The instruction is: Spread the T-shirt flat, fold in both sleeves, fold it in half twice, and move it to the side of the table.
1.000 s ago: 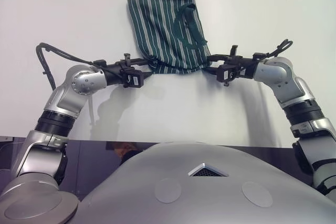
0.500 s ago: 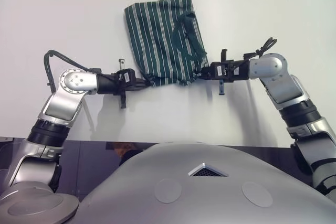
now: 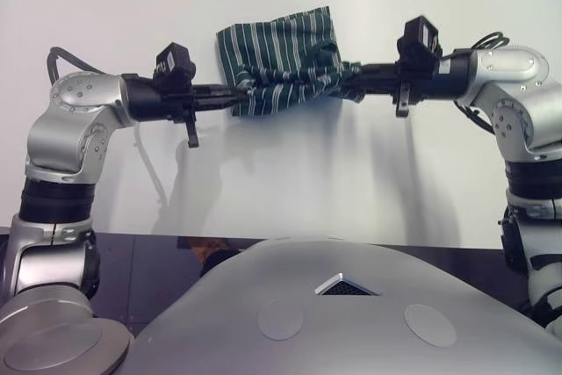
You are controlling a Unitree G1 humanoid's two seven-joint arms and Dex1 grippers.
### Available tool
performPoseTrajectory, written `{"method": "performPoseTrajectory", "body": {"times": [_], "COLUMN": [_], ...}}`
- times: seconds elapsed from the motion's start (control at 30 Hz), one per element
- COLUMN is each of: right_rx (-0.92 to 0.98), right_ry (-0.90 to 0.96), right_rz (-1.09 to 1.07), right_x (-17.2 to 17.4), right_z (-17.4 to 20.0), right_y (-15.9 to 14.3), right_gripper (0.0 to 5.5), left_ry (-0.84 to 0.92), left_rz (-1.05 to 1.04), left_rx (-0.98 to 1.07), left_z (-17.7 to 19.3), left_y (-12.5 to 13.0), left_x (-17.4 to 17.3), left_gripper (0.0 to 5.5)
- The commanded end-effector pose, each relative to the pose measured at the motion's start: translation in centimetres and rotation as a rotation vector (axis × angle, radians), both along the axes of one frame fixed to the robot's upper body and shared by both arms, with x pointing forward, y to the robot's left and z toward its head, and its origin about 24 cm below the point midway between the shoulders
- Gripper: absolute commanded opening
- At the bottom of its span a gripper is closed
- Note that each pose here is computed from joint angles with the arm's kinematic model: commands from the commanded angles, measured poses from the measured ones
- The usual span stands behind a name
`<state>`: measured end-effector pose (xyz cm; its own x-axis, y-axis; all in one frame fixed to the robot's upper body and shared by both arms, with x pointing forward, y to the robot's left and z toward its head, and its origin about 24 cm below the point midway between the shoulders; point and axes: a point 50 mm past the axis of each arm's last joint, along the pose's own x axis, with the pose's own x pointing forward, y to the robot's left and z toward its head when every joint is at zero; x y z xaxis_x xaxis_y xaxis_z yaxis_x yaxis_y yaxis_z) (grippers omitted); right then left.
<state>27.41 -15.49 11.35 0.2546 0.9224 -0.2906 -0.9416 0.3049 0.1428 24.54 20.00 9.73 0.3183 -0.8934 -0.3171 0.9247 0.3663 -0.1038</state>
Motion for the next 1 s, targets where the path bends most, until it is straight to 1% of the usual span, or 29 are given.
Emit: {"method": "performPoseTrajectory", "body": {"times": [0.03,0.13,0.27,0.33,0.4,0.43,0.47,0.57,0.63,0.67,0.73,0.8,0.87,0.93,1.0], "right_rx": [-0.028,-0.099,-0.216,-0.295,-0.326,-0.319,-0.291,-0.129,-0.039,-0.015,0.004,0.024,0.023,-0.005,-0.019], "right_ry": [-0.057,-0.065,-0.126,-0.193,-0.231,-0.234,-0.224,-0.133,-0.103,-0.105,-0.136,-0.134,-0.077,-0.011,0.095], "right_rz": [-0.122,-0.152,-0.188,-0.228,-0.258,-0.278,-0.328,-0.52,-0.605,-0.608,-0.507,-0.355,-0.266,-0.266,-0.311], "right_x": [4.6,7.4,9.2,9.8,10.0,10.2,10.4,11.3,11.6,11.6,11.2,10.3,9.2,8.3,7.1], "right_z": [-0.1,-2.1,-3.7,-4.2,-4.5,-4.5,-4.4,-3.6,-3.1,-2.9,-2.8,-3.2,-4.3,-5.9,-8.5], "right_y": [1.2,3.1,5.0,5.6,6.2,6.4,6.4,5.5,4.6,4.5,5.6,8.1,10.6,11.6,11.1], "right_gripper": [0.13,0.13,0.13,0.62,1.06,1.24,1.28,1.28,1.28,1.28,1.28,0.83,0.48,0.13,0.05], "left_ry": [-0.062,-0.095,-0.125,-0.136,-0.127,-0.123,-0.129,-0.182,-0.246,-0.269,-0.303,-0.349,-0.422,-0.474,-0.497], "left_rz": [0.114,0.202,0.371,0.465,0.506,0.525,0.538,0.582,0.64,0.664,0.705,0.768,0.867,0.932,0.952], "left_rx": [0.026,0.039,0.103,0.174,0.229,0.254,0.291,0.329,0.261,0.226,0.191,0.204,0.202,0.165,0.125], "left_z": [0.3,0.2,-0.2,-1.1,-2.2,-2.7,-3.3,-3.9,-3.2,-2.9,-2.5,-1.9,-0.7,0.5,0.9], "left_y": [0.4,0.6,0.8,1.3,1.5,1.5,1.6,1.4,0.9,0.6,0.3,0.9,2.0,2.5,2.5], "left_x": [2.1,3.9,6.6,7.9,8.3,8.5,8.5,9.0,9.6,10.0,10.5,11.0,11.7,12.1,12.1], "left_gripper": [0.0,0.0,0.0,0.0,0.0,0.23,0.45,0.45,0.45,0.45,0.45,0.47,0.47,0.47,0.47]}}
